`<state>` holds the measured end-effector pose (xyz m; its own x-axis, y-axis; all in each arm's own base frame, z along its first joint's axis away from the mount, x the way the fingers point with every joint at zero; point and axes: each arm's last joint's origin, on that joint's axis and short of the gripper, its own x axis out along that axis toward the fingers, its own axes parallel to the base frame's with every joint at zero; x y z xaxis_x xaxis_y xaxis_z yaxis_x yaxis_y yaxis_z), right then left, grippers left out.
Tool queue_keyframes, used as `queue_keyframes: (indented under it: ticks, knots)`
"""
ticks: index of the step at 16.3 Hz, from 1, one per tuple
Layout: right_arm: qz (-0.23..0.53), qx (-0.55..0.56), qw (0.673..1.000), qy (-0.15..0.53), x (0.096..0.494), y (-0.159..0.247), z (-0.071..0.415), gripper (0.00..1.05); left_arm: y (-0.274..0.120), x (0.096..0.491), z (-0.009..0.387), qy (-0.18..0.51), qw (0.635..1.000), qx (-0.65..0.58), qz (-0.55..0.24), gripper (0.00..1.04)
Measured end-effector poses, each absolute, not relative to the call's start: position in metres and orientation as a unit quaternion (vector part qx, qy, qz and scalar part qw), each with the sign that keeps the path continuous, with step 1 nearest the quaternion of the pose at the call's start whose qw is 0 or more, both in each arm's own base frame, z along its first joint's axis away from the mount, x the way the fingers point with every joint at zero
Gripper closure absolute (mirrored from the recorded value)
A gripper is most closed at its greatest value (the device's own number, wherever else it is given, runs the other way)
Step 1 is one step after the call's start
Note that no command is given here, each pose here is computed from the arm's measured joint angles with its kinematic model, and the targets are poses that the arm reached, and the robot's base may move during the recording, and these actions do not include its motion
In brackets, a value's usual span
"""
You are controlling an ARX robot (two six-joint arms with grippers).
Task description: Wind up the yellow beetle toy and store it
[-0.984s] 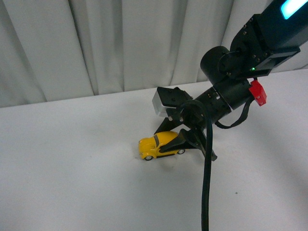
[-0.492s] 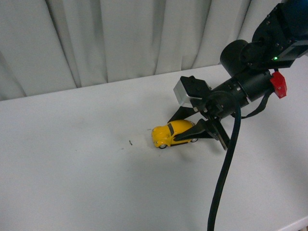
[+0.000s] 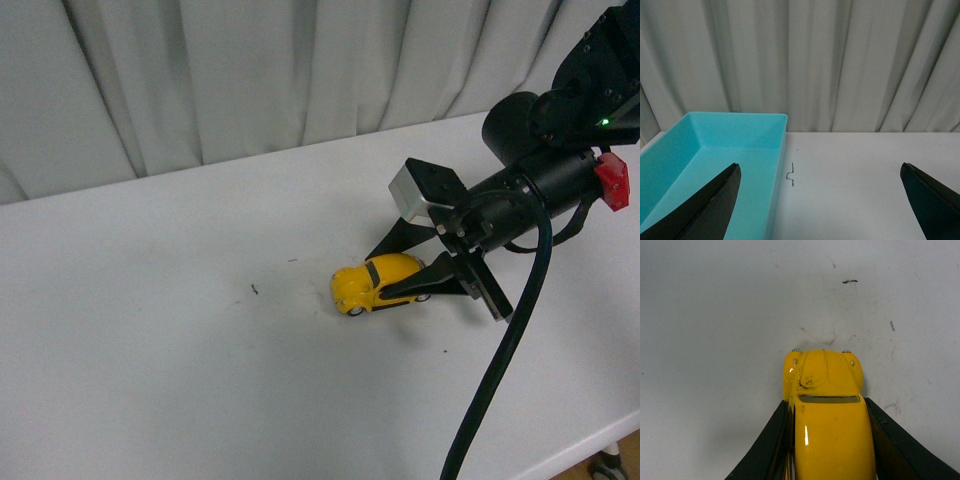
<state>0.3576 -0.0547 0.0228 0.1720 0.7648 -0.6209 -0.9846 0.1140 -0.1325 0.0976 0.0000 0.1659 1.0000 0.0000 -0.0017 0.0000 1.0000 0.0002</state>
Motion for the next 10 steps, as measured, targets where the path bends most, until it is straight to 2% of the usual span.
queue_keyframes:
  ticks: [7,9,10]
  knots:
    - [0.597,-0.236,0.731,0.233,0.348,-0.080,0.026,0.64,0.000,0.098,0.166,0.001,1.000,0.000,0.000,0.07]
    - [0.594,-0.233,0.720,0.271,0.344,-0.083,0.016,0.43,0.000,0.098,0.166,0.001,1.000,0.000,0.000,0.07]
    - [0.599,-0.221,0.723,0.264,0.340,-0.083,0.013,0.33,0.000,0.098,0.166,0.001,1.000,0.000,0.001,0.07]
